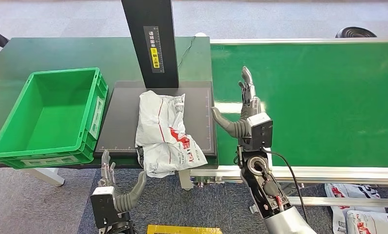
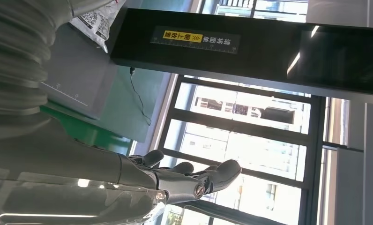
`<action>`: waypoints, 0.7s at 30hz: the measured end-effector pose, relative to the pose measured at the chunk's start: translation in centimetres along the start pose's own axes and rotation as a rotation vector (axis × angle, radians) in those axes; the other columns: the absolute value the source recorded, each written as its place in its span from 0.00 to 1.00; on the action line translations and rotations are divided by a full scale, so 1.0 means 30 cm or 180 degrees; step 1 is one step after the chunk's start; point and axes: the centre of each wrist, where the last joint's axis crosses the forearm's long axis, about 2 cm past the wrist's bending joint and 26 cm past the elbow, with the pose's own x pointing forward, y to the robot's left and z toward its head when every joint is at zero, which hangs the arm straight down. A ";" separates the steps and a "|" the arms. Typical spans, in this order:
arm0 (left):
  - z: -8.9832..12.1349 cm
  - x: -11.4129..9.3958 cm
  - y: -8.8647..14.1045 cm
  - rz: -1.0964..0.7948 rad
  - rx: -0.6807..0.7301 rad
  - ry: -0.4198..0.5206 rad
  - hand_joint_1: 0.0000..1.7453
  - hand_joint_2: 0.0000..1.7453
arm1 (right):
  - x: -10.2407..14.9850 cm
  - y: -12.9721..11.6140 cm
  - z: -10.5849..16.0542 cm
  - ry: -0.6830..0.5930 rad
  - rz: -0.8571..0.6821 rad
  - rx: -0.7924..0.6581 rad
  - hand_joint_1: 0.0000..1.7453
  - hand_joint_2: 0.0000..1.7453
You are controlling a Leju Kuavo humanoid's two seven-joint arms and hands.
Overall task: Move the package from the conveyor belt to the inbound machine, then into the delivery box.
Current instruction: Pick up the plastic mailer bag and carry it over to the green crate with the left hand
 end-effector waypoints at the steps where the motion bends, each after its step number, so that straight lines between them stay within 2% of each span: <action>1: 0.001 0.000 0.000 -0.0001 -0.0002 0.0000 0.00 1.00 | 0.002 -0.001 0.003 -0.0005 -0.0002 -0.0002 0.00 1.00; 12: 0.005 0.003 -0.004 -0.0003 -0.0029 -0.0014 0.00 1.00 | 0.015 -0.004 0.026 -0.0037 0.0003 -0.0043 0.00 1.00; 16: 0.008 0.005 -0.001 -0.0025 -0.0001 -0.0021 0.00 1.00 | 0.044 0.020 0.100 -0.0024 0.0009 -0.0103 0.00 1.00; 21: 0.021 0.010 0.004 -0.0071 0.0015 -0.0039 0.00 1.00 | 0.104 0.058 0.239 0.0096 -0.0109 -0.0208 0.00 1.00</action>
